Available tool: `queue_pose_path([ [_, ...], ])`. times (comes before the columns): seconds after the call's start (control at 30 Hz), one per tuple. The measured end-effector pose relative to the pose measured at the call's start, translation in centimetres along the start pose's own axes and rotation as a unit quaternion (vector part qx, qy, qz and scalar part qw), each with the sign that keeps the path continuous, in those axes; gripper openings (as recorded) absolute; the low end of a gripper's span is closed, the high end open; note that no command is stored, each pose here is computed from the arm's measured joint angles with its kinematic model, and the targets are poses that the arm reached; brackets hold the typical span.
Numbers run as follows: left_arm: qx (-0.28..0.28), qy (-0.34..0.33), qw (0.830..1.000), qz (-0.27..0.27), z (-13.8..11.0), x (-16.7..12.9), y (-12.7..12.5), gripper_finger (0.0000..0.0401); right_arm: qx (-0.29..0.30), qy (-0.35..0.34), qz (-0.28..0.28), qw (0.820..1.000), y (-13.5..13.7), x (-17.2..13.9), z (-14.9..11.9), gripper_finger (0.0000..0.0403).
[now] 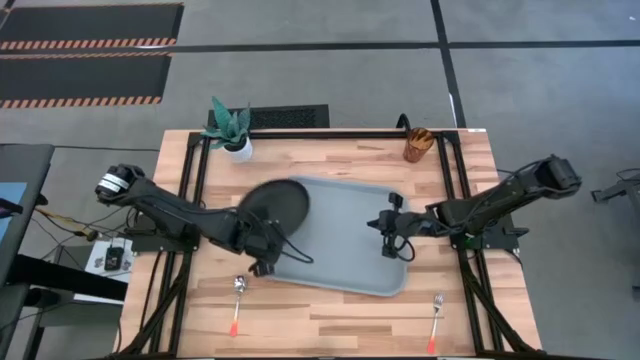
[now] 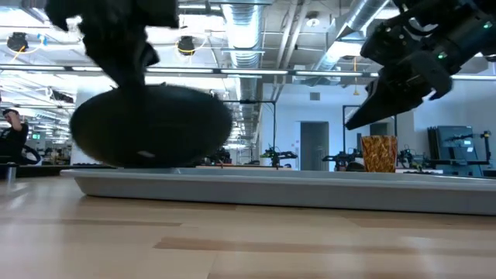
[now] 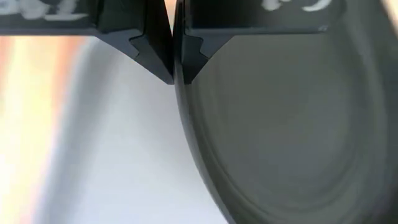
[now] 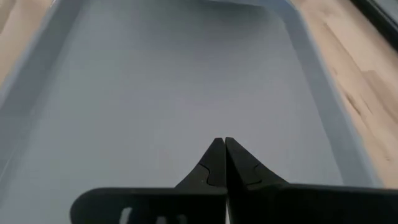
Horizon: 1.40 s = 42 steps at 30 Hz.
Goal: Pick and place plate/cup/fork/spoon on tray
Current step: Put the black plate on the gray tray
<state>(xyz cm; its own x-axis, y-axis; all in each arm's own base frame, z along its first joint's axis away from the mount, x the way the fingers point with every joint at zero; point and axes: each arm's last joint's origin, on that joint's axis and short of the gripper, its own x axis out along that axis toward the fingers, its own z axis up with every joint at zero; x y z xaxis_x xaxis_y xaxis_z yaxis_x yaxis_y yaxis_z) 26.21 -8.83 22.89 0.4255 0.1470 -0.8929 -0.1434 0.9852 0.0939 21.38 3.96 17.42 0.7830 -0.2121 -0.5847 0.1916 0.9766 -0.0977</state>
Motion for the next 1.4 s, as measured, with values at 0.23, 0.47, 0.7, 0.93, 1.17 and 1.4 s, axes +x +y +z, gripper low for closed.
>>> queue_pose_path([
  [0.23, 0.029, -0.096, 0.992, -0.078, 2.8, 1.3, -2.0, 0.0002, 0.004, -0.015, -0.022, 1.0, 0.3, -2.0, 0.0, 0.0005],
  [0.47, 0.072, -0.105, 0.99, -0.063, 5.6, 4.2, -3.0, 0.0002, 0.006, -0.038, -0.028, 0.999, 0.3, -3.5, 0.3, 0.0005],
  [0.7, 0.1, -0.101, 0.988, -0.053, 7.5, 6.6, -3.9, 0.0002, 0.007, -0.046, -0.025, 0.999, 0.4, -3.9, 0.4, 0.0005],
  [0.93, 0.105, -0.092, 0.989, -0.041, 7.9, 9.1, -3.8, 0.0002, 0.005, -0.042, -0.026, 0.999, 0.3, -3.9, 0.3, 0.0005],
  [1.17, 0.097, -0.112, 0.988, -0.039, 8.8, 9.5, -2.7, 0.0002, 0.004, -0.042, -0.026, 0.999, 0.3, -3.9, 0.3, 0.0005],
  [1.4, 0.093, -0.123, 0.986, -0.059, 9.2, 9.6, -2.4, 0.0002, 0.004, -0.041, -0.026, 0.999, 0.3, -3.9, 0.3, 0.0005],
])
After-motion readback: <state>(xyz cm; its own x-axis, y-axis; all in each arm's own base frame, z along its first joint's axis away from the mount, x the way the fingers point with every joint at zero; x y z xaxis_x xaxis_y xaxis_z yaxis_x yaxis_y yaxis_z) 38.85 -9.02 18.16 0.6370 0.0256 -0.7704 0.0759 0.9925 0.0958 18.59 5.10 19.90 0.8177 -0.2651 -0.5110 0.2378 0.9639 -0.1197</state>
